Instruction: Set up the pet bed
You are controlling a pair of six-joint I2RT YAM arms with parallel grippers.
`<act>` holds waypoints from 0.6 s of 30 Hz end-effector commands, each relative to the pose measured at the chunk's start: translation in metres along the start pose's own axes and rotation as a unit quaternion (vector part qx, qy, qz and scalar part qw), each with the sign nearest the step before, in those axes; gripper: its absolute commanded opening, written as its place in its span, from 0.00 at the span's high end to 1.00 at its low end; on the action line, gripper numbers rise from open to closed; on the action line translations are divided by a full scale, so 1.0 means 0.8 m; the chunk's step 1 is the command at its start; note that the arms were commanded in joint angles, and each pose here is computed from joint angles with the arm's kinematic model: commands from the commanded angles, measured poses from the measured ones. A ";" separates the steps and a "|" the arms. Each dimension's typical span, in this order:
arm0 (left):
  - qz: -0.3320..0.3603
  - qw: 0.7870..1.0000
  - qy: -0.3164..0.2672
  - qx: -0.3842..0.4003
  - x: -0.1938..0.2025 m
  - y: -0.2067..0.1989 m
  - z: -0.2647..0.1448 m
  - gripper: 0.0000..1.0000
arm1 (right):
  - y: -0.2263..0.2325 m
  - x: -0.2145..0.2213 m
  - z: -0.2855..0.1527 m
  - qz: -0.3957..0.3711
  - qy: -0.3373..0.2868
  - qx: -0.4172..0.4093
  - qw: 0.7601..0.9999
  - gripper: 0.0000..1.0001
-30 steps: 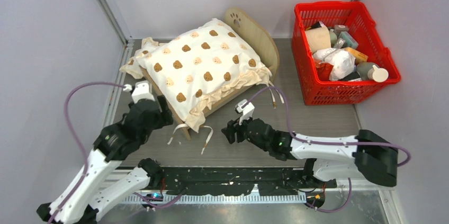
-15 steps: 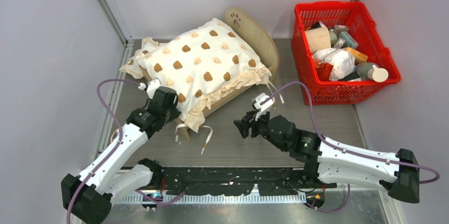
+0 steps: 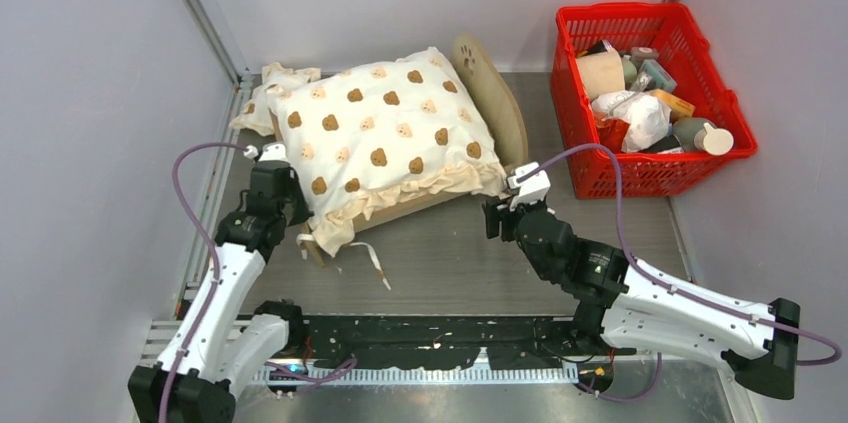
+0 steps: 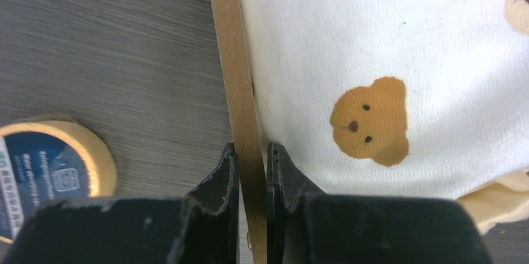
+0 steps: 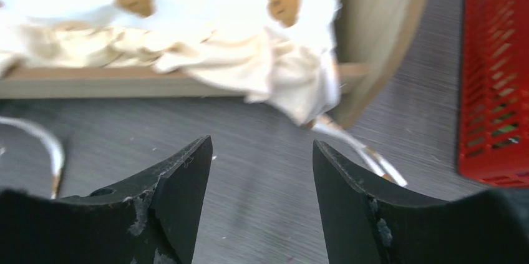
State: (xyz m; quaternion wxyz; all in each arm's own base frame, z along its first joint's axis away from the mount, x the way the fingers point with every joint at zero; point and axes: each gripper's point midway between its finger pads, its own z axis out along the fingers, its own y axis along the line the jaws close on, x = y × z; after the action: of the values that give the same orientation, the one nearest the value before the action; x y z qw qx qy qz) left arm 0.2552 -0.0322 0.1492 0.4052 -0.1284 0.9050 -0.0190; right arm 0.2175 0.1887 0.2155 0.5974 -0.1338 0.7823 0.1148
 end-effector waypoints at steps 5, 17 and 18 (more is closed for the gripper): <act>0.161 0.969 -0.091 0.164 -0.081 -0.009 -0.014 1.00 | -0.046 -0.054 -0.001 0.008 -0.023 0.068 0.997 0.32; 0.058 0.991 -0.116 0.024 -0.167 0.034 -0.045 0.24 | -0.015 0.028 0.022 -0.017 0.081 0.006 0.997 0.38; 0.050 0.991 -0.122 0.023 -0.178 0.032 -0.058 0.20 | -0.012 0.034 0.021 -0.011 0.084 -0.001 0.996 0.39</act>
State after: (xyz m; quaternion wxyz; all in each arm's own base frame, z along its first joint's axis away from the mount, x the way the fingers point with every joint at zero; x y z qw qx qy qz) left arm 0.2997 0.0130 0.2010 0.4353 -0.0162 0.8998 -0.0236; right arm 0.2389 0.1768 0.2042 0.5545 -0.1461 0.8164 0.0687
